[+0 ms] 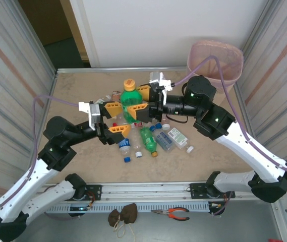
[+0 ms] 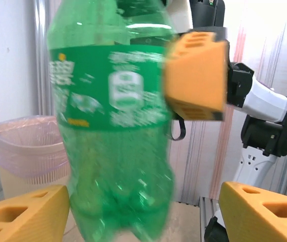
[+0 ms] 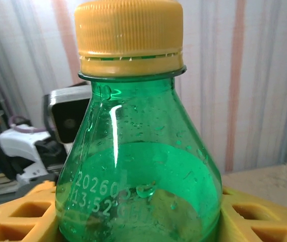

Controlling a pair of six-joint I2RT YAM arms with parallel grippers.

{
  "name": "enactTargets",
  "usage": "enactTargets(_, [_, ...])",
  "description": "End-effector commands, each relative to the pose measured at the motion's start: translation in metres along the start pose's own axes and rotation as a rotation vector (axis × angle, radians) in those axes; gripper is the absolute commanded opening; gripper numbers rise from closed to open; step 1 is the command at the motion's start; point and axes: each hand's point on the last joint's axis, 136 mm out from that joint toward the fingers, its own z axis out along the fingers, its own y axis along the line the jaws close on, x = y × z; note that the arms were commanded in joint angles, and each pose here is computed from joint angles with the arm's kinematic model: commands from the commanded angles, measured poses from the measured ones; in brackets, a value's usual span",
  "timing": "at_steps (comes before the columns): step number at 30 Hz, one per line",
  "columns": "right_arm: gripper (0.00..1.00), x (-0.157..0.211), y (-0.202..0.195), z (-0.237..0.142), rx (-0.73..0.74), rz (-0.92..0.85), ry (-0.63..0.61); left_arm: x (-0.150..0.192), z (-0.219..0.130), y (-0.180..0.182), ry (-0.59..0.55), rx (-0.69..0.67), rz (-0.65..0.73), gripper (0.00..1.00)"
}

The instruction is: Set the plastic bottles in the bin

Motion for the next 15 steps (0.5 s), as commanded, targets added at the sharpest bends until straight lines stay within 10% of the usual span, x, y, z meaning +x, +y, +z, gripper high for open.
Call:
enactTargets(1, [0.53,-0.03,-0.041,-0.028,0.231,-0.055,-0.054,0.0,-0.009,-0.005,-0.002,-0.009,0.027,0.77])
enactTargets(15, [0.51,-0.05,-0.197,-0.147,0.896,-0.022,-0.03,0.014,-0.011,0.004,0.04,-0.062,0.005,0.76])
